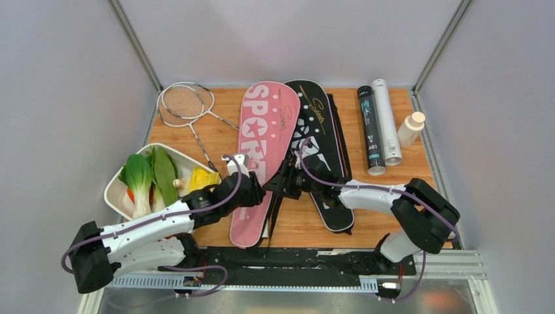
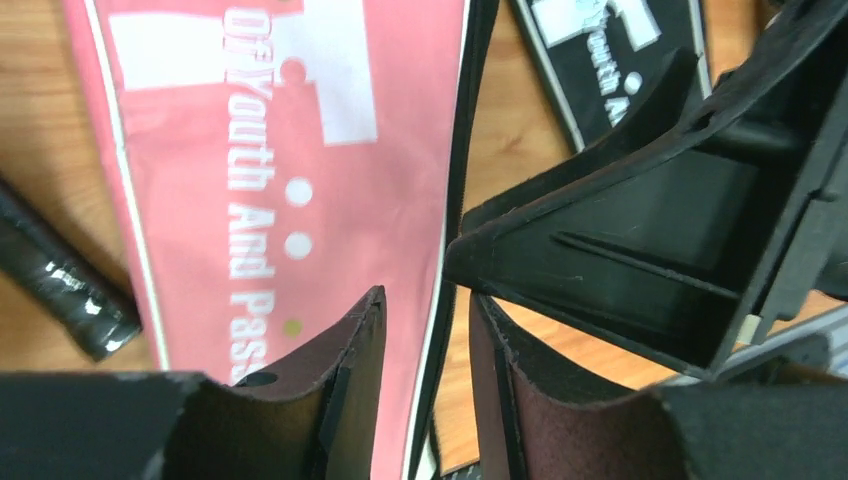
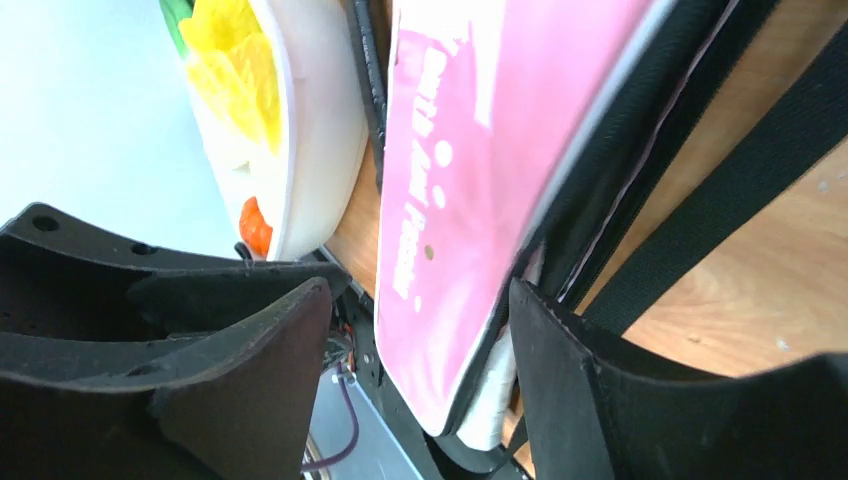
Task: Pack up the badminton gear
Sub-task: Place the racket in the racket bag.
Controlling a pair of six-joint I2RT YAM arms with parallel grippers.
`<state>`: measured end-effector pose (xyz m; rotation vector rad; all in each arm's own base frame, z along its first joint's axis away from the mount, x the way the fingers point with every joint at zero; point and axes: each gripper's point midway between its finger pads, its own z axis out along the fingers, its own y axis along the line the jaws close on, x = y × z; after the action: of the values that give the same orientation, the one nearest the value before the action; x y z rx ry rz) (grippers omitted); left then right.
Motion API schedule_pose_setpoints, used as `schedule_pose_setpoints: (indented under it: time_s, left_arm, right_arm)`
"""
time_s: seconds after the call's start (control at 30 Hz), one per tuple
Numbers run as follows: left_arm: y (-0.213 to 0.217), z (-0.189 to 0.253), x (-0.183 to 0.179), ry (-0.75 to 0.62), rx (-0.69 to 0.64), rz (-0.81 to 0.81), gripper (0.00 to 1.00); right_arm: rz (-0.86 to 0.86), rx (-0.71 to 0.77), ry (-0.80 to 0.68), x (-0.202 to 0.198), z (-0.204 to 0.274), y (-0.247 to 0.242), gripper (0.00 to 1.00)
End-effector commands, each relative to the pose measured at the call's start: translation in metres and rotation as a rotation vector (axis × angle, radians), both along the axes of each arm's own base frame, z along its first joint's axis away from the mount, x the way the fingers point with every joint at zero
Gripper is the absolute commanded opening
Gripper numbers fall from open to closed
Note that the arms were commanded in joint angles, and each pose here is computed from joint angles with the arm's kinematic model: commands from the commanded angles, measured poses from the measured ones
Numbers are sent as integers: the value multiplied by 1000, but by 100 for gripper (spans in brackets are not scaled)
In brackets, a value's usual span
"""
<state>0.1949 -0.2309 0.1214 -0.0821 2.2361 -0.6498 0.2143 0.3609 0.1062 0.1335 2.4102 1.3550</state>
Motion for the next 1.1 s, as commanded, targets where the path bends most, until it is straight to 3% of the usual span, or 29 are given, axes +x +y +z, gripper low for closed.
schedule_pose_setpoints:
  time_s: [0.0, 0.1, 0.3, 0.7, 0.8, 0.97, 1.07]
  left_arm:
    - [29, 3, -3, 37, 197, 29, 44]
    - [34, 16, 2, 26, 186, 36, 46]
    - [56, 16, 7, 73, 201, 53, 48]
    - [75, -28, -12, 147, 233, 67, 49]
    - [74, -37, -17, 167, 225, 57, 49]
    - [77, -44, -21, 174, 227, 57, 49]
    - [77, -47, -21, 177, 237, 47, 49]
  right_arm:
    - [124, 46, -71, -45, 20, 18, 71]
    - [99, 2, -44, -65, 9, 23, 79]
    - [-42, -175, -54, -75, -15, 8, 79]
    - [36, -386, -69, -112, -55, 34, 79]
    - [31, -421, -90, -109, -58, 38, 65]
    - [-45, -487, -134, -100, -63, 19, 20]
    - [-90, -480, -188, -91, -53, 10, 7]
